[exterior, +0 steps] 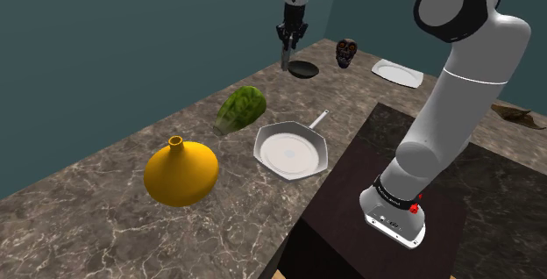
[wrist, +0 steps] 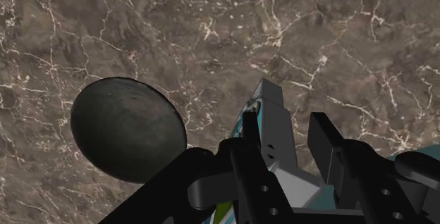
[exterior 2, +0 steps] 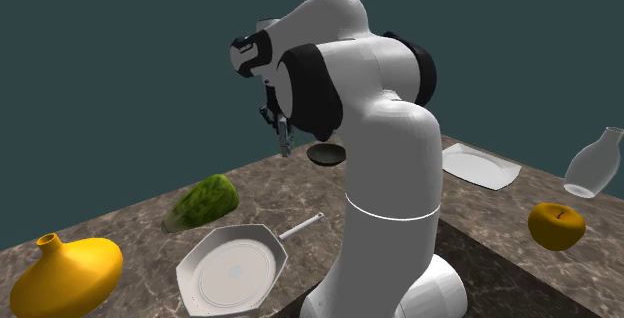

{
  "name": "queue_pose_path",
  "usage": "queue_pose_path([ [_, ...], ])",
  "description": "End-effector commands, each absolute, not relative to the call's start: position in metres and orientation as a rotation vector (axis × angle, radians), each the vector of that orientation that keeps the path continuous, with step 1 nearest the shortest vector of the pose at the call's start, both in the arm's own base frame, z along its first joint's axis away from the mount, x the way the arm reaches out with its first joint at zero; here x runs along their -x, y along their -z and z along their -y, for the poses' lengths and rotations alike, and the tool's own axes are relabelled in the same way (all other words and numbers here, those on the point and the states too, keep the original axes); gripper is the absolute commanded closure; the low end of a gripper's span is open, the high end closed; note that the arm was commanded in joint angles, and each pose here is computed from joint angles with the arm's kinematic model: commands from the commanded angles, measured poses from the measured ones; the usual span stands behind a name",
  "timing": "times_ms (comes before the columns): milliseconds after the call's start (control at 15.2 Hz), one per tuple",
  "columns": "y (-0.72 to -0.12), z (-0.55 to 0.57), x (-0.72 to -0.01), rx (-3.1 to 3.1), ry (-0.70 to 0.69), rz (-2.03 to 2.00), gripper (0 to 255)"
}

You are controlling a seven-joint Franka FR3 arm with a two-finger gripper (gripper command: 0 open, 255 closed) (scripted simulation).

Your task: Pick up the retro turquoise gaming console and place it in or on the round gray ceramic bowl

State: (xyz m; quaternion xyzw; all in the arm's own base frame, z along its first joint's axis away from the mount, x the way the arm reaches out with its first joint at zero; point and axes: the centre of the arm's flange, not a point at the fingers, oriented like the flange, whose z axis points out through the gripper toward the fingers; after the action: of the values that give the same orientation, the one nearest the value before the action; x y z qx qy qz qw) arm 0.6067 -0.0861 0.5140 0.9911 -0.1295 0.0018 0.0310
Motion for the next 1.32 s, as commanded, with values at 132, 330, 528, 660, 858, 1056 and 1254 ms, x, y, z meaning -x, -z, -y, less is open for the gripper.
queue_pose_path([
  [132,-0.531,0.111,-0.61,-3.053,-0.006,0.399,255],
  [330,-0.541,0.149,-0.614,-3.053,-0.006,0.399,255],
  [528,-0.551,0.188,-0.618,-3.053,-0.006,0.399,255],
  [660,-0.558,0.213,-0.621,-3.053,-0.006,0.399,255],
  [858,-0.568,0.251,-0.625,-3.053,-0.006,0.399,255],
  [1056,-0.568,0.271,-0.628,-3.053,-0.006,0.399,255],
  [1254,-0.552,0.271,-0.628,-3.053,-0.006,0.399,255],
])
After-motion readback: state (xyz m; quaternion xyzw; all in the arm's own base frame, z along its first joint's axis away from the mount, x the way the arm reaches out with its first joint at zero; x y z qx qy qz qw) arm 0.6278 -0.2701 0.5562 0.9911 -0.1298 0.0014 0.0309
